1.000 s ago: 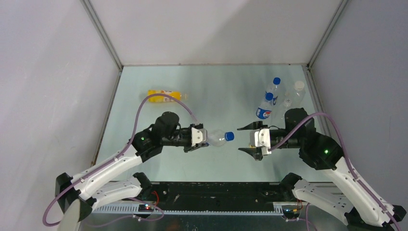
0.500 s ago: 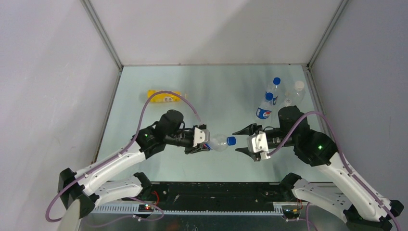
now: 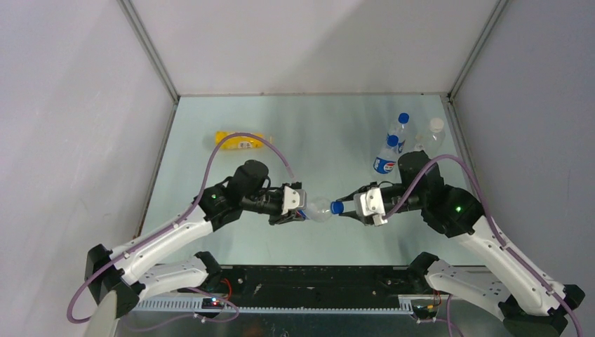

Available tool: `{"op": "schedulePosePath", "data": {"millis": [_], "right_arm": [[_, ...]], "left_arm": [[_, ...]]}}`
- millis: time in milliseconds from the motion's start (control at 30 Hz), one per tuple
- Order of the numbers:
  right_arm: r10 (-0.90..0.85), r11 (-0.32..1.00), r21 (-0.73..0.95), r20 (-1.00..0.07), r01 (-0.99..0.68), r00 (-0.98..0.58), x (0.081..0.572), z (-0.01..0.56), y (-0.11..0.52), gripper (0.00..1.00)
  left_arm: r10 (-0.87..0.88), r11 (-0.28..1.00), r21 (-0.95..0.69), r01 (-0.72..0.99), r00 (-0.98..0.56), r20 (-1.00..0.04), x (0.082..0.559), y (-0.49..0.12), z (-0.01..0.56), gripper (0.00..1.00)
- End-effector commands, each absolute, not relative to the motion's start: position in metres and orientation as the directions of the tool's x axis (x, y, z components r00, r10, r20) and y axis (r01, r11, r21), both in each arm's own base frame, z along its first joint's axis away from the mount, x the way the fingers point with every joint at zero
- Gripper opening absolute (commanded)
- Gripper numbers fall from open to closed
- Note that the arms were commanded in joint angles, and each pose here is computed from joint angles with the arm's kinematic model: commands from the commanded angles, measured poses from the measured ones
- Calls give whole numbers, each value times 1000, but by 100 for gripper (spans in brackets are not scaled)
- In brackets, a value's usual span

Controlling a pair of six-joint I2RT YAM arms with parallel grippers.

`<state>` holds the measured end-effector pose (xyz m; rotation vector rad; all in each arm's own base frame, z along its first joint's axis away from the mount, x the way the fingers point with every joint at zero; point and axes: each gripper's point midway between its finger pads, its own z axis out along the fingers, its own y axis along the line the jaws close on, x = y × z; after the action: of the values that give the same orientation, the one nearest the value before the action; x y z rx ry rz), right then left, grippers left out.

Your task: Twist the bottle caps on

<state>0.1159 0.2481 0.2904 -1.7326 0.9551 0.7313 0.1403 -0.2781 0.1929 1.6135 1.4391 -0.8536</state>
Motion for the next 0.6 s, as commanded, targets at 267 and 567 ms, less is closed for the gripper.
{"op": "schedulePosePath", "data": {"millis": [267, 567], "right_arm": [[-297, 255, 32, -949, -966, -110, 163, 290, 267, 0], [156, 637, 607, -706, -476, -691, 215, 285, 257, 0]], "left_arm": [[326, 243, 416, 876, 330, -886, 187, -289, 263, 2], [479, 459, 657, 598, 456, -750, 209, -270, 263, 3]]}}
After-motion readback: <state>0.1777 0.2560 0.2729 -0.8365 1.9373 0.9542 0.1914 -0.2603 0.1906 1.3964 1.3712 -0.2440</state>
